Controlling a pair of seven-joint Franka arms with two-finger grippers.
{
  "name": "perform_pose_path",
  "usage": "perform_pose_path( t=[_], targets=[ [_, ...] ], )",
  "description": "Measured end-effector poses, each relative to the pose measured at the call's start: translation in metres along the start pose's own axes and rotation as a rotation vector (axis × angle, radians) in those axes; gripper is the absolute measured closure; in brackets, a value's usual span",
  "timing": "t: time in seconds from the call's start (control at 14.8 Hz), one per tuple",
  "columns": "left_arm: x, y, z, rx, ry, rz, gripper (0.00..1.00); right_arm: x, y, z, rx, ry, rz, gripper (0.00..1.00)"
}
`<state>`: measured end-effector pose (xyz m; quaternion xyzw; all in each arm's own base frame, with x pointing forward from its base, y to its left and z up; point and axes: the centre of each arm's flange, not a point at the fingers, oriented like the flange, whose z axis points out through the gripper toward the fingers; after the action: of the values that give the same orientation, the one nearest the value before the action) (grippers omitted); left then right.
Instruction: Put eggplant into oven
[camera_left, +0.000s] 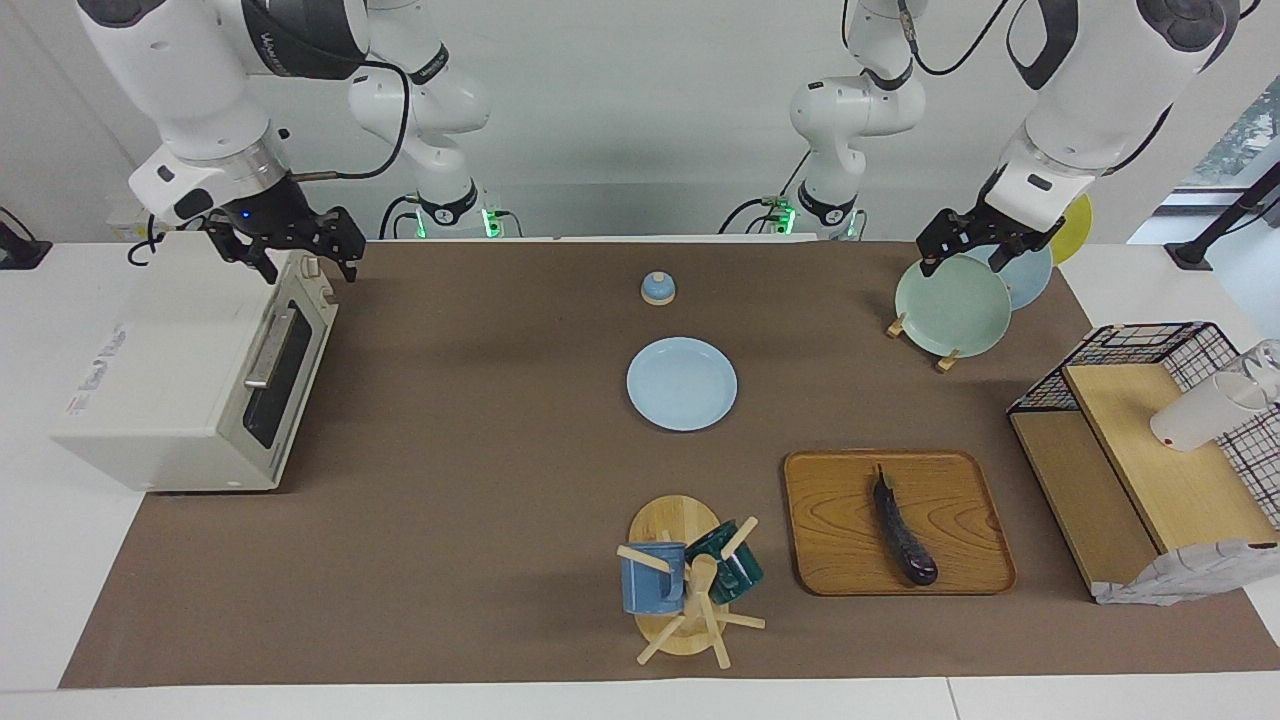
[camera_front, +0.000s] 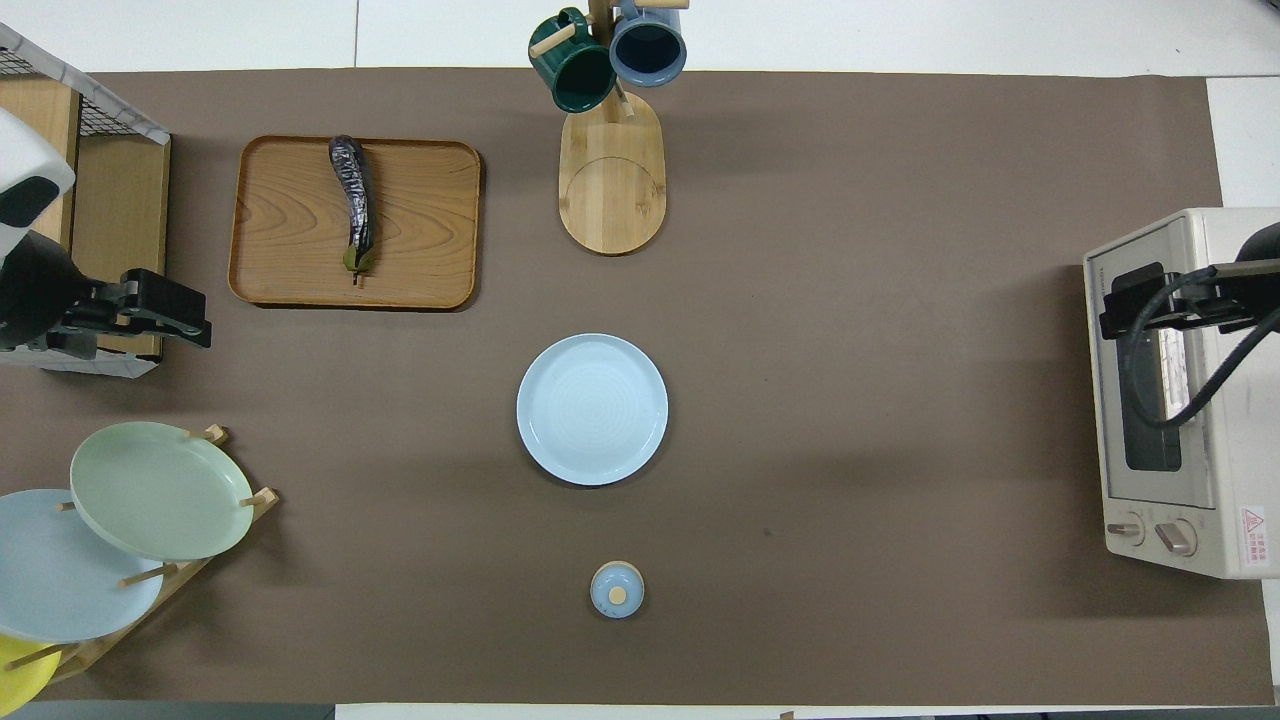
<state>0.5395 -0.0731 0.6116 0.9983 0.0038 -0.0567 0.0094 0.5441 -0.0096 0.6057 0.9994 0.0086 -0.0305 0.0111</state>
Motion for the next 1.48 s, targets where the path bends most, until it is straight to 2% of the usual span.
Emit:
perform_pose_path(
  t=[0.27,0.34,0.47,0.61,0.81,0.88,0.94,1.15,1.35,1.48],
  targets=[
    [0.006,-0.002,-0.002,-0.007,0.046,-0.005,0.00,0.001,0.000,0.000,0.000,0.005,-0.014,0.00],
    [0.009,-0.002,-0.003,-0.010,0.069,-0.006,0.00,0.002,-0.001,-0.001,-0.001,0.017,-0.033,0.07],
    [0.014,-0.001,-0.001,-0.014,0.094,-0.005,0.00,0.008,-0.004,0.001,-0.004,0.063,-0.071,0.29],
    [0.025,0.000,0.009,-0.017,0.085,-0.004,0.00,0.012,-0.007,0.017,-0.007,0.089,-0.112,0.53],
    [0.064,0.008,0.035,-0.031,0.050,0.009,0.00,0.002,-0.003,0.053,-0.010,0.080,-0.128,0.81],
    [0.082,0.013,0.050,-0.037,0.038,0.016,0.00,-0.002,0.003,0.060,-0.019,0.069,-0.114,0.94],
    [0.101,0.017,0.068,-0.044,0.030,0.020,0.00,-0.006,0.013,0.064,-0.039,0.057,-0.082,0.99],
    [0.150,0.021,0.131,-0.062,0.022,0.018,0.00,-0.013,0.044,0.083,-0.094,0.017,0.049,0.99],
    [0.190,0.027,0.195,-0.079,0.047,0.016,0.00,-0.009,0.063,0.106,-0.156,-0.023,0.072,0.99],
    [0.211,0.032,0.226,-0.073,0.072,0.022,0.00,-0.004,0.068,0.115,-0.176,-0.026,0.067,0.99]
  ],
)
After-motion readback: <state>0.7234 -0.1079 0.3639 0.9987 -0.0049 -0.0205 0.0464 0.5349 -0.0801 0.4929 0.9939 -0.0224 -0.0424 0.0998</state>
